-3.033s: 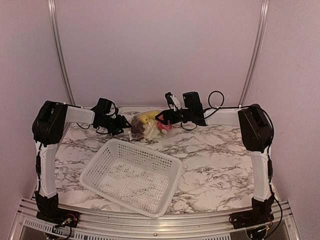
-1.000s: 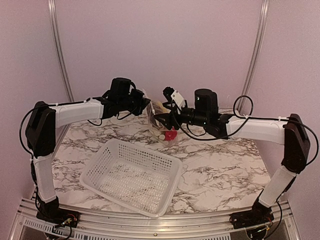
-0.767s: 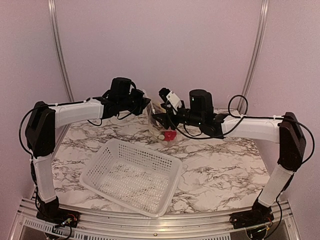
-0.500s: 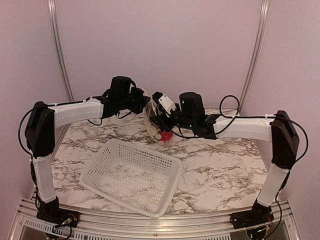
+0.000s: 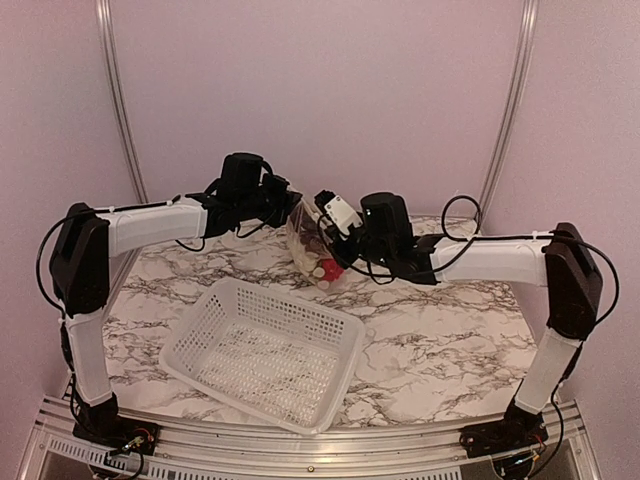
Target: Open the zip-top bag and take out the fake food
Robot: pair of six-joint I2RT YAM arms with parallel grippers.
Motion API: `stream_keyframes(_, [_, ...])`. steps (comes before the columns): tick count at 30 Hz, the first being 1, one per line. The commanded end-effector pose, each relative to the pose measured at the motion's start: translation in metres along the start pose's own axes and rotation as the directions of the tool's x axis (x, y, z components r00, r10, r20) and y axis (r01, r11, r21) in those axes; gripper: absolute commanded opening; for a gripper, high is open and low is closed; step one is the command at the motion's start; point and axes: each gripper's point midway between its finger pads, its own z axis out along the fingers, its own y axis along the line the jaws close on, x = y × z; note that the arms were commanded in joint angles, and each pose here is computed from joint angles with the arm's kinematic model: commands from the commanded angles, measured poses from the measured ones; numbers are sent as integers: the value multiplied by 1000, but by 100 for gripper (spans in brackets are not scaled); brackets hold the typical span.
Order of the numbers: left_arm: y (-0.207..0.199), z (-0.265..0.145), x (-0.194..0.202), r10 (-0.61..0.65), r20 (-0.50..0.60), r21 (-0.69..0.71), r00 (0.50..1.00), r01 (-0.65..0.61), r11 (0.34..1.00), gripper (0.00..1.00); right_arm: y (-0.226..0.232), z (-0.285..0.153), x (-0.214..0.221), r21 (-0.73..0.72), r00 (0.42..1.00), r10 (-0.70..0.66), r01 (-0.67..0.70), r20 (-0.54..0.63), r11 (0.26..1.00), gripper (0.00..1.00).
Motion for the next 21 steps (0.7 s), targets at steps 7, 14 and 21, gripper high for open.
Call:
stream_keyframes(7, [-91,-50,0,260,84,289,962,-273,918,34,-46,-38,-33,-56,990,33,-25,138,998,0])
stream_keyframes(14, [-112,-74,5,658,178,295,731,-678,673,72,-54,-43,-29,-139,989,-10,31,148,990,0])
stream_keyframes(21, [-94,-88,16,948,206,217,244,-956,199,81,-48,-56,-32,-198,983,-1,38,182,979,0])
